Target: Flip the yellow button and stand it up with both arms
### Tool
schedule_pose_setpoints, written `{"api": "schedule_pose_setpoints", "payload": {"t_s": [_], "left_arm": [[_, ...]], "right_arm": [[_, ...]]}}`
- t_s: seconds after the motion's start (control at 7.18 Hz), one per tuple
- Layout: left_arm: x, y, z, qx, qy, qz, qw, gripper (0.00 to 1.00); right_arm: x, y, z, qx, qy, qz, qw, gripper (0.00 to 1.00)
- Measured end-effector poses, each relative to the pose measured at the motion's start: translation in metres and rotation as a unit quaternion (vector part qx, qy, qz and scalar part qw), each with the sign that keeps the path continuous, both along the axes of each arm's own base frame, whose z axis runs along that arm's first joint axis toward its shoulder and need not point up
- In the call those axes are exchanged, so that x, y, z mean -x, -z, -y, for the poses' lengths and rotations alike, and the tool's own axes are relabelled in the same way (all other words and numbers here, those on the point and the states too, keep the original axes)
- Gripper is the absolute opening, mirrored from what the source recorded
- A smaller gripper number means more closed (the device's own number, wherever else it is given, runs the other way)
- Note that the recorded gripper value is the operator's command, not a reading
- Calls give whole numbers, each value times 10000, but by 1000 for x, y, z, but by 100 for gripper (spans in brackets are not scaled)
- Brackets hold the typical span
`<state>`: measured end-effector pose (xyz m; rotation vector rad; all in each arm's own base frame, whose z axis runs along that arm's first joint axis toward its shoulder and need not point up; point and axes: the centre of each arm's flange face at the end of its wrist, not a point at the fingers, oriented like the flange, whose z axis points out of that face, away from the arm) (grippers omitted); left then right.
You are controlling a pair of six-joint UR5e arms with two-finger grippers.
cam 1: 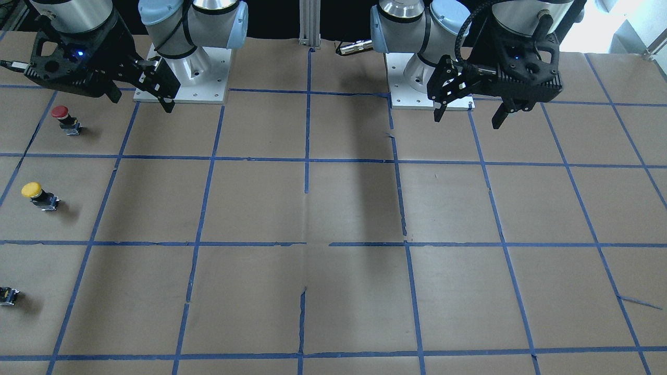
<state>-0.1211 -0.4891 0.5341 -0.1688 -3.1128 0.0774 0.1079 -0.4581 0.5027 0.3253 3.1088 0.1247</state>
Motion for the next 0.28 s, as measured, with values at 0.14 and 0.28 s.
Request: {"api": "schedule_pose_setpoints", "payload": {"t_s": [0.14,0.28], "left_arm": [[0,0,0,4,-1,1,10000,100],[0,-1,-1,0,-3,1,10000,100]], "right_arm": [[0,0,0,1,-10,-11,10000,100],[0,1,0,1,-13,-17,10000,100]]}}
